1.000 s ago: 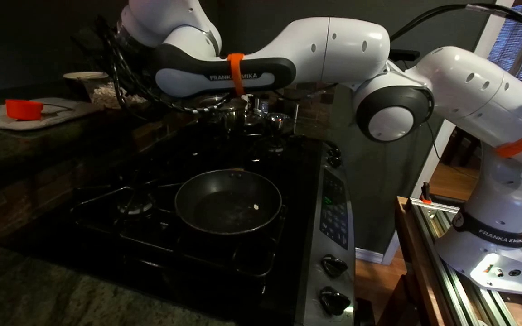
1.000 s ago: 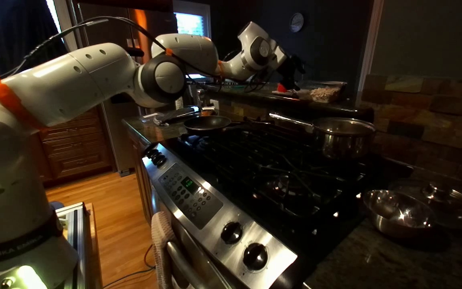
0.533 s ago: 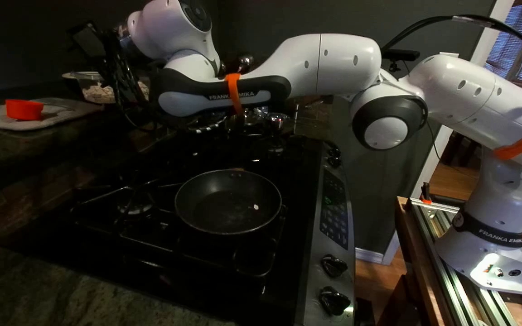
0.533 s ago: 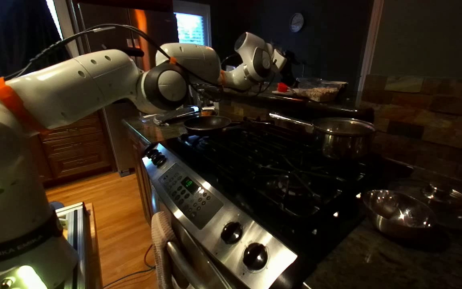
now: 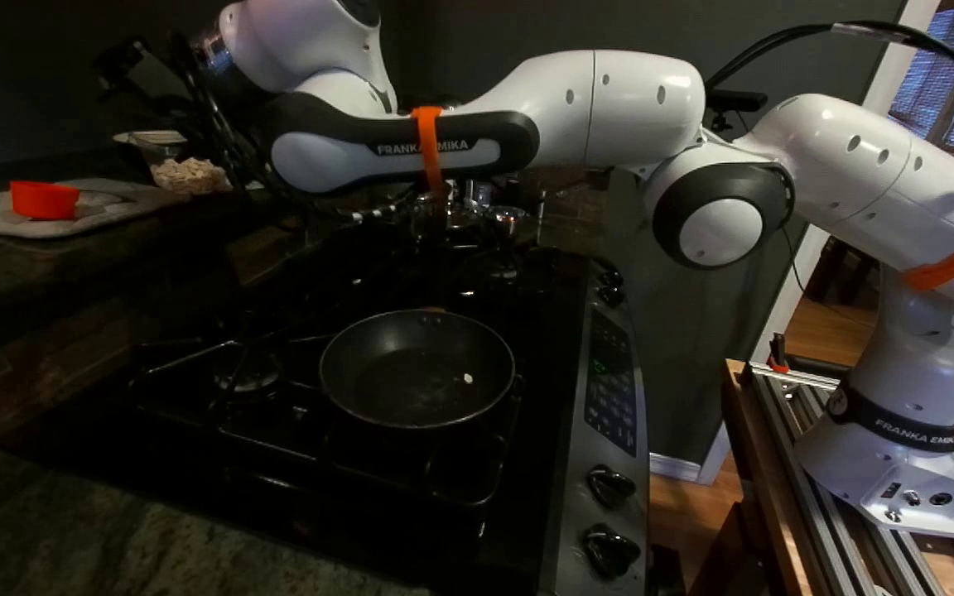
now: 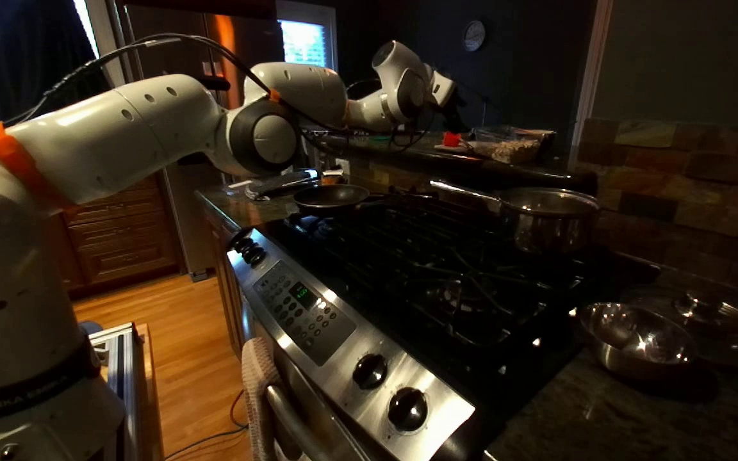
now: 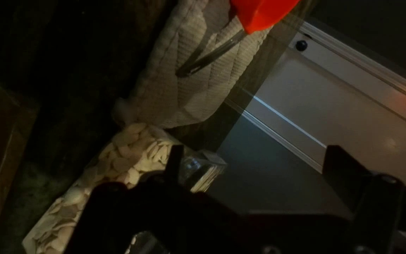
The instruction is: Put the clear container on the counter.
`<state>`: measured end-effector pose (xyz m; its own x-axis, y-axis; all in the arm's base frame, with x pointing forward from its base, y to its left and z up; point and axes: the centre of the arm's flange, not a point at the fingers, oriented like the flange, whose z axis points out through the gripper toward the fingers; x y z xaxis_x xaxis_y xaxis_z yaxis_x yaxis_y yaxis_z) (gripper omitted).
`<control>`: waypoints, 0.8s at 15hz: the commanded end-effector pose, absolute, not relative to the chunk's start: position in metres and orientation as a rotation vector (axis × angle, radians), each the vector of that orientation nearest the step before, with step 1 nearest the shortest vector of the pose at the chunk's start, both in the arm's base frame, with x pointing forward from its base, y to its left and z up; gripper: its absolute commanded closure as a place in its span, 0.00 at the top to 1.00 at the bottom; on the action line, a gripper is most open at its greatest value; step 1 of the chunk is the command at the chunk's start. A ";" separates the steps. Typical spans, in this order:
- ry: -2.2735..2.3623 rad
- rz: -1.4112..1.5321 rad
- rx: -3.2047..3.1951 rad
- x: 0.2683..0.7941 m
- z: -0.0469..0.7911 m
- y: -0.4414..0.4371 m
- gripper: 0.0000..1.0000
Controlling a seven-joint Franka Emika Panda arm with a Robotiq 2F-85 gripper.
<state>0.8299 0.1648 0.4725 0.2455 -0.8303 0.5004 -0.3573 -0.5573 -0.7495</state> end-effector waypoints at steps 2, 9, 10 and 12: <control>1.072 -1.103 -2.316 0.787 0.538 0.175 1.00; 1.021 -0.765 -2.699 0.733 0.605 0.187 1.00; 0.991 -0.709 -2.744 0.725 0.613 0.190 1.00; 0.931 -0.612 -2.849 0.706 0.624 0.190 1.00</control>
<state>0.7423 0.1906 0.6143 0.6435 -0.6465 0.4098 -0.5762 -0.7616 -0.2967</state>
